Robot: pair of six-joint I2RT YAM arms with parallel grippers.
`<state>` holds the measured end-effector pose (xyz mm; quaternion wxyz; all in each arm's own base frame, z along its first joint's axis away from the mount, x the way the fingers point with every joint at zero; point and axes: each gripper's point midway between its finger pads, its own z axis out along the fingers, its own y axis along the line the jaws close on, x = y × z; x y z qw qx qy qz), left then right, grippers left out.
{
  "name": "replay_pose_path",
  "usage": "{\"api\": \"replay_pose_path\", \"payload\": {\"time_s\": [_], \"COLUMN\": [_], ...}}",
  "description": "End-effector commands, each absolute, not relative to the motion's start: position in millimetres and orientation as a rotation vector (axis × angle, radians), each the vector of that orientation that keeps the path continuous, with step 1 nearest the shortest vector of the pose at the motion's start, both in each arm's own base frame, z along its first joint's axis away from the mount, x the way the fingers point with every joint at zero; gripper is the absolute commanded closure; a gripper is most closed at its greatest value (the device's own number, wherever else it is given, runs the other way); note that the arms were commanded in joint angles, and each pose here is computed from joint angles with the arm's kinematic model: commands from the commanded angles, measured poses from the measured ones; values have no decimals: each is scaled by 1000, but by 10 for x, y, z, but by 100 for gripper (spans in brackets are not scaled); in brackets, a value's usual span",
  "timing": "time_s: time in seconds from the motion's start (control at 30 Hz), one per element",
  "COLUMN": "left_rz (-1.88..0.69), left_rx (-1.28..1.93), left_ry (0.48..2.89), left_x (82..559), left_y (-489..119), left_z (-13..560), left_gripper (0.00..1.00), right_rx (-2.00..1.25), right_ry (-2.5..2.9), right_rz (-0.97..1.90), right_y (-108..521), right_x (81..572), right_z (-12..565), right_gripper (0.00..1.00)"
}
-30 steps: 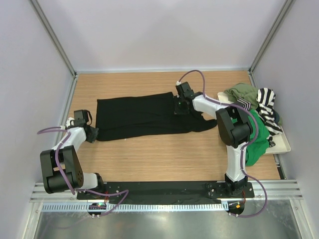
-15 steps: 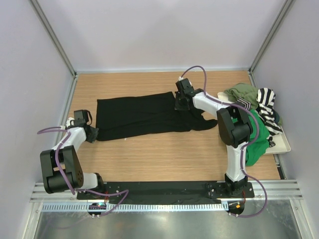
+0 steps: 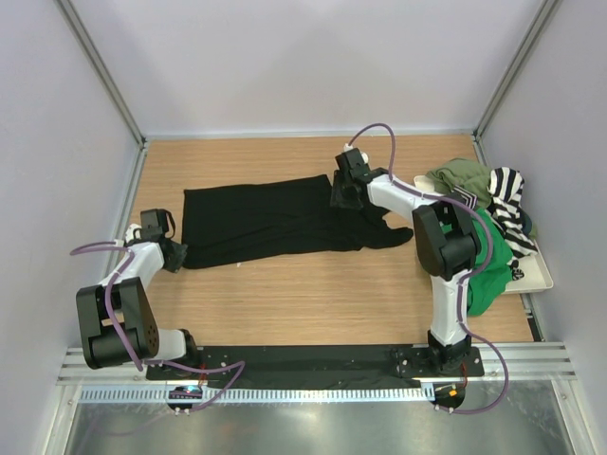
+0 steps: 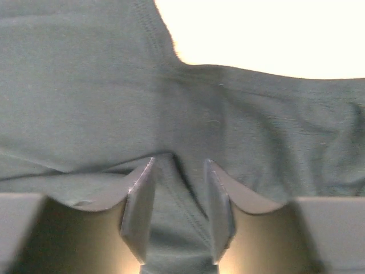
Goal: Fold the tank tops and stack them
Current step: Fold the tank top
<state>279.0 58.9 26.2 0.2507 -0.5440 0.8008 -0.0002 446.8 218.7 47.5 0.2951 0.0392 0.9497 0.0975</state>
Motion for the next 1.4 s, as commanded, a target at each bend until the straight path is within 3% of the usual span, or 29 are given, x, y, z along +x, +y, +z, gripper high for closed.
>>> {"api": "replay_pose_path", "payload": {"time_s": [0.0,0.23,0.43,0.57,1.03,1.37], "left_rz": [34,40,55,49,49,56], "left_rx": [-1456,-1446,-1450,-1448,-1444,-1446], "left_ry": [2139,2143,2152,2151,2150,2153], "left_x": [2861,2857,2852,2864,2865,2852], "left_y": [700,707,718,715,716,724], "left_z": [408,427,392,406,414,399], "left_gripper": [100,100,100,100,100,100], "right_rx": [116,69,-15,-3,286,285], "right_ry": [2461,2438,2518,2548,2537,2564], "right_rz": [252,284,278,308,394,256], "right_y": [2118,1964,1888,1865,1939,1863], "right_x": [4507,4093,3581,3306,3307,3384], "right_z": [701,1015,901,777,518,302], "right_gripper": [50,48,50,47,49,51]}}
